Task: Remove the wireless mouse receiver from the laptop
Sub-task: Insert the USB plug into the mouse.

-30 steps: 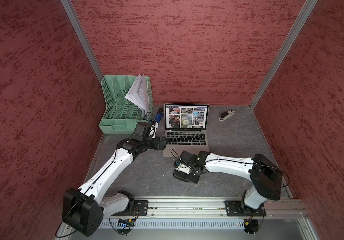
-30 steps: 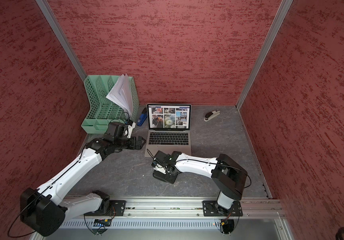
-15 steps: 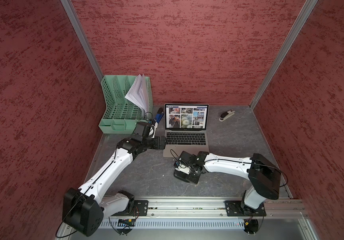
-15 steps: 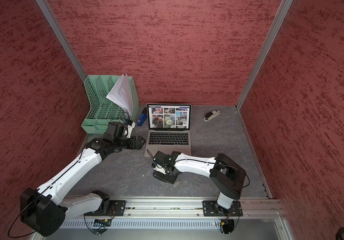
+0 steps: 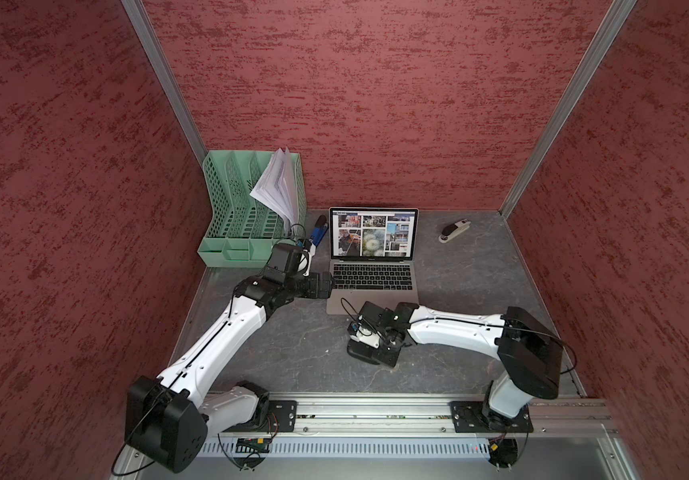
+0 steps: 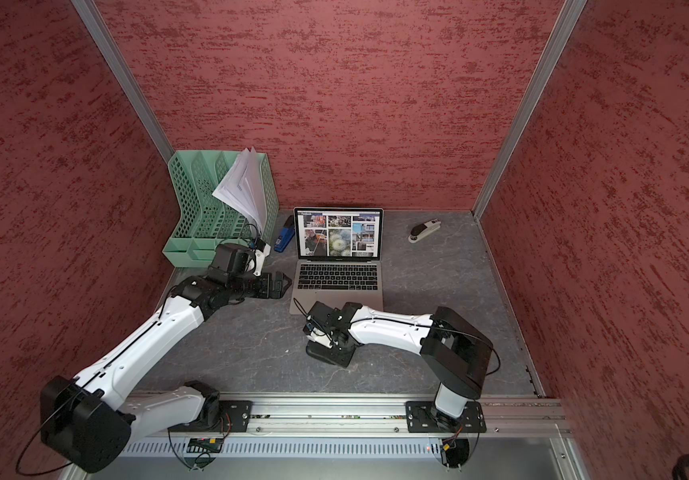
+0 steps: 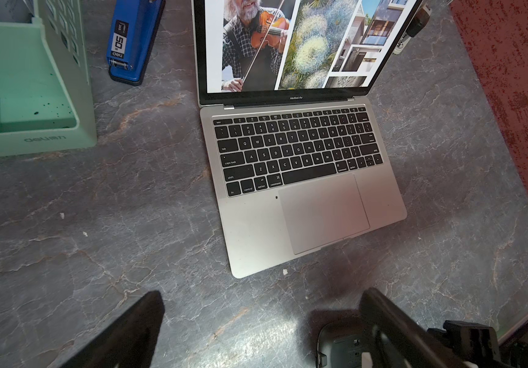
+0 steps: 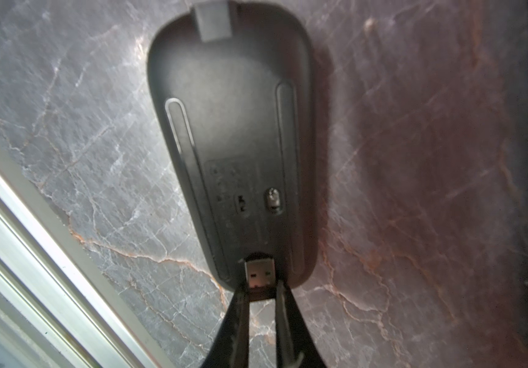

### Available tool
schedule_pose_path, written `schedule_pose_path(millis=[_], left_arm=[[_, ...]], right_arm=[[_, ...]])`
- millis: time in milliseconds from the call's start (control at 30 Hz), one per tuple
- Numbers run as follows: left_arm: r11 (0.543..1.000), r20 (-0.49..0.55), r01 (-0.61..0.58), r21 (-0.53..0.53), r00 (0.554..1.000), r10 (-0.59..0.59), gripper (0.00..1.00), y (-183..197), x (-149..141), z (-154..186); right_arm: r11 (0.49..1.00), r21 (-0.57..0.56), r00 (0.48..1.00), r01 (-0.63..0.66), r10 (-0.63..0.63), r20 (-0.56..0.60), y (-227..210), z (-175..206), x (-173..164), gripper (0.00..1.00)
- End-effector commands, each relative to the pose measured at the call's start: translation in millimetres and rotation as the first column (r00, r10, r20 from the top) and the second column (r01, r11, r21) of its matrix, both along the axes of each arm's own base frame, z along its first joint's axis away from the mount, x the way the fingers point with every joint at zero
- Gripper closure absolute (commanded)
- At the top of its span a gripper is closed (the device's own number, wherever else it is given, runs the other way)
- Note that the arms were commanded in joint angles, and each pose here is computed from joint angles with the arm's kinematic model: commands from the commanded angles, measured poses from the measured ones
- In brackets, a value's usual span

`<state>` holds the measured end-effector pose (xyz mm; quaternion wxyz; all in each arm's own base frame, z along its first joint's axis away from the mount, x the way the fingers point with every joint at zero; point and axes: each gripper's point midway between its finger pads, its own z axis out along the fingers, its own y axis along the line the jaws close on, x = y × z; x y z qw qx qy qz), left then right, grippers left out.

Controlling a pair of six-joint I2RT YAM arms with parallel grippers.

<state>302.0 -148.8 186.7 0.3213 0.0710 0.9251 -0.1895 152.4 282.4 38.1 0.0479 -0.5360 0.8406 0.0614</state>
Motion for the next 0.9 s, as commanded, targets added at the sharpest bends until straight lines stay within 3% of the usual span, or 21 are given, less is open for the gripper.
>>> schedule_pose_path(millis=[0,867], left_arm=[[1.000,0.018,0.021,-0.012,1.000,-0.021,0.00,-3.2,1.8,5.6],[1.000,0.017,0.027,-0.014,1.000,-0.026,0.00,-4.1,2.5,3.1]], right_arm=[[1.000,-0.003,1.000,0.003,-0.003,0.023,3.4,4.5,7.2,0.92],[1.000,0.002,1.000,0.000,0.000,0.024,6.3,9.0,8.7,0.60]])
